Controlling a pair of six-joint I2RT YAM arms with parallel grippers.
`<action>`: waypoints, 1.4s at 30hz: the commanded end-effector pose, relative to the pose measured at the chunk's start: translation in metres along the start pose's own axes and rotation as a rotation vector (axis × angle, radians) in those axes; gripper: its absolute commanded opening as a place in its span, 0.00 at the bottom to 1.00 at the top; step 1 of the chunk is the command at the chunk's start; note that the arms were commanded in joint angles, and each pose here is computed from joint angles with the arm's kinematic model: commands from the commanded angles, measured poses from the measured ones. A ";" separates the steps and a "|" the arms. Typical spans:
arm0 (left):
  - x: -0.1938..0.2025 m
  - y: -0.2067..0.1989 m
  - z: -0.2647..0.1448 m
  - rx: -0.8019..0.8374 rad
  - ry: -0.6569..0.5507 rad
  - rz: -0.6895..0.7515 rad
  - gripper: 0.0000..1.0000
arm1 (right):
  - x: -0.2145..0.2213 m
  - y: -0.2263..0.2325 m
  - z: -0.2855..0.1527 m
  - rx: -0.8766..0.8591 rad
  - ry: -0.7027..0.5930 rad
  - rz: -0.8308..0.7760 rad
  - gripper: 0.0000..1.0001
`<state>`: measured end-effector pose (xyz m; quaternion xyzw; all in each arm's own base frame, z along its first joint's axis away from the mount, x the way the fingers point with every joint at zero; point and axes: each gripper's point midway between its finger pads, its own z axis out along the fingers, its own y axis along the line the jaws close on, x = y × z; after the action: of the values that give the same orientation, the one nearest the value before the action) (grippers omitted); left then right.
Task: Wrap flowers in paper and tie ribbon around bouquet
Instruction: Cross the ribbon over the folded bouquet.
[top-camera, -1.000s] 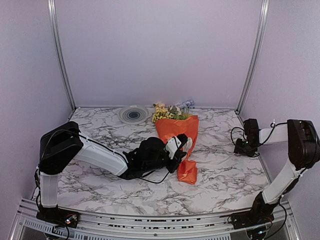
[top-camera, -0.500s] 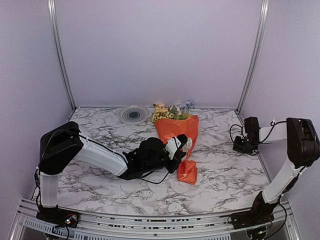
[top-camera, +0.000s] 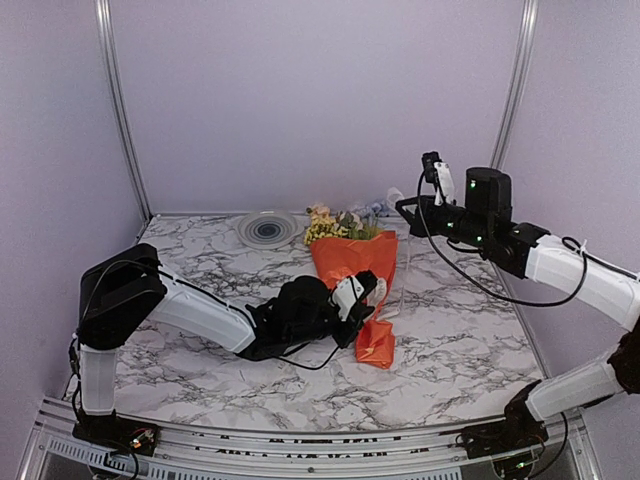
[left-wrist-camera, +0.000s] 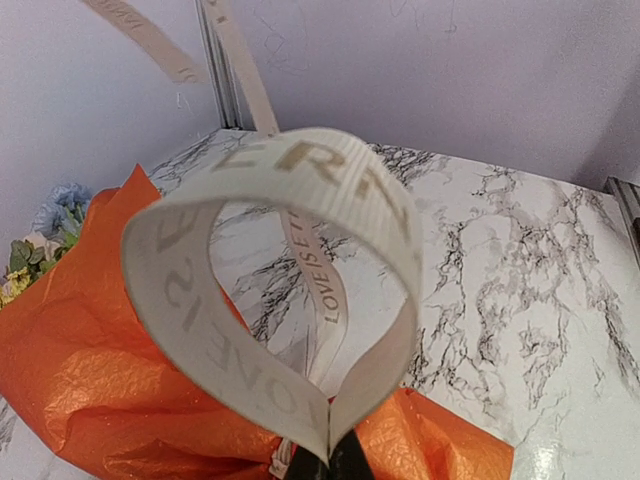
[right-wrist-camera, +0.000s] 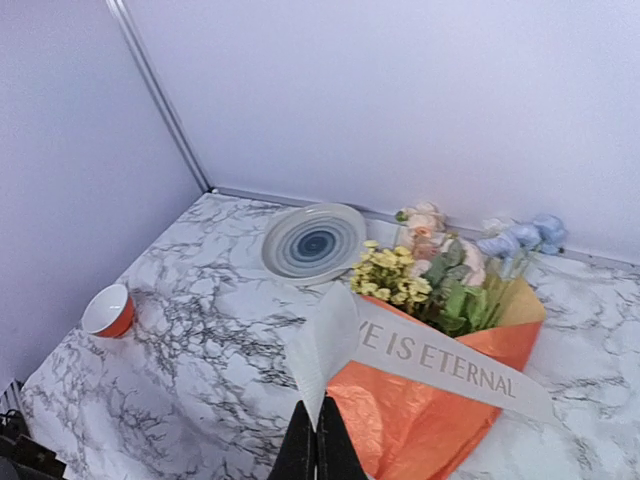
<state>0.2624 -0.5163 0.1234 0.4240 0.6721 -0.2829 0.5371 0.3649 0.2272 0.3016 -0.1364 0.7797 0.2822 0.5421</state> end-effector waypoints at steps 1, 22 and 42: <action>-0.005 -0.009 -0.002 0.028 -0.028 0.027 0.00 | 0.011 0.079 0.035 -0.220 0.054 -0.026 0.00; -0.002 -0.022 -0.003 0.060 -0.029 0.069 0.00 | 0.068 0.203 0.078 -0.524 0.286 -0.135 0.94; -0.004 -0.021 -0.006 0.077 -0.047 0.051 0.00 | 0.070 0.116 -0.083 -0.878 0.139 -0.369 0.99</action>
<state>0.2424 -0.5221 0.1181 0.4609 0.6489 -0.2868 0.5332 0.2839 0.2751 0.3299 -0.3877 0.6685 0.4069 0.4871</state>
